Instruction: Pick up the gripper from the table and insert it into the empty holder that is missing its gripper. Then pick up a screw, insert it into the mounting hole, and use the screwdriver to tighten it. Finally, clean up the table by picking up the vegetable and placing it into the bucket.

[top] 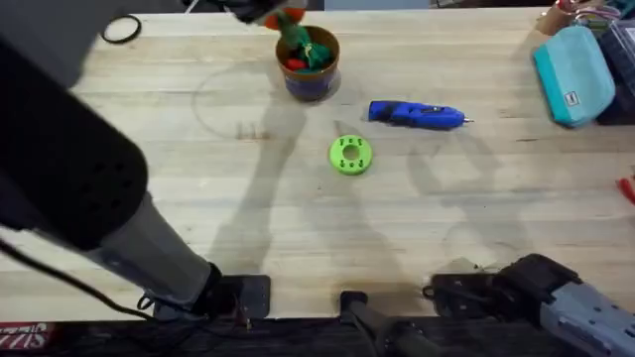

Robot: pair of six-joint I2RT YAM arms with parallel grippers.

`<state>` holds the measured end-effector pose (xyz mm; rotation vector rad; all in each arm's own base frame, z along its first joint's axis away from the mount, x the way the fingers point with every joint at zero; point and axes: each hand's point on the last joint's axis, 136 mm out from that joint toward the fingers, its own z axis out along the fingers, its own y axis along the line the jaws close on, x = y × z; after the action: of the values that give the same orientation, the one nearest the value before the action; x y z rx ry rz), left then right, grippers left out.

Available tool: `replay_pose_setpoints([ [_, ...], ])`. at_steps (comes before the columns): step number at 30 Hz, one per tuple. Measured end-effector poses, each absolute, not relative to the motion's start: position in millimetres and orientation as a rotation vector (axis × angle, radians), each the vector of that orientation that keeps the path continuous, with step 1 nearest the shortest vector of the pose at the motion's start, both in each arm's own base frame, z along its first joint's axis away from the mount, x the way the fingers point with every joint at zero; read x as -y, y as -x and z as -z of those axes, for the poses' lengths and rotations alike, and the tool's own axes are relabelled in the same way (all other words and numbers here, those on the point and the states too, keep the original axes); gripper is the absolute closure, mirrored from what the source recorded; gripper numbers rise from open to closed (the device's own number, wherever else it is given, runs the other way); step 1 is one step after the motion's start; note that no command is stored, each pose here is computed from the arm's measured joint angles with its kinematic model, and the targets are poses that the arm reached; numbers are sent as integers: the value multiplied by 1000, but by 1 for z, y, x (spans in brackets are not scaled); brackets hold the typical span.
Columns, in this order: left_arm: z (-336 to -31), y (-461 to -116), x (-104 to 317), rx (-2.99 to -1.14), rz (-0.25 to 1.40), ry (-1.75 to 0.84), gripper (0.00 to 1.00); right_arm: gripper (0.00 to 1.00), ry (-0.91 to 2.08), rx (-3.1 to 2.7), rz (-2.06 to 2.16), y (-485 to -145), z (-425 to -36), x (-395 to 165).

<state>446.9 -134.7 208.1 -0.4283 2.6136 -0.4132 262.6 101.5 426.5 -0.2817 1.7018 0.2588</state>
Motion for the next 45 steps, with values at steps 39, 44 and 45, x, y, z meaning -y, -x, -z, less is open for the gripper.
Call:
replay_pose_setpoints([
  [39, -270, -374, 95, -2607, 307, 345, 14, 101, 255, -1515, -275, -202, -470, -75],
  [44, -330, -322, 91, -2494, 331, 117, 14, 101, 256, -1516, -275, -182, -468, -66],
  [45, -335, -314, 89, -2488, 326, 95, 14, 101, 258, -1538, -275, -182, -463, -66],
])
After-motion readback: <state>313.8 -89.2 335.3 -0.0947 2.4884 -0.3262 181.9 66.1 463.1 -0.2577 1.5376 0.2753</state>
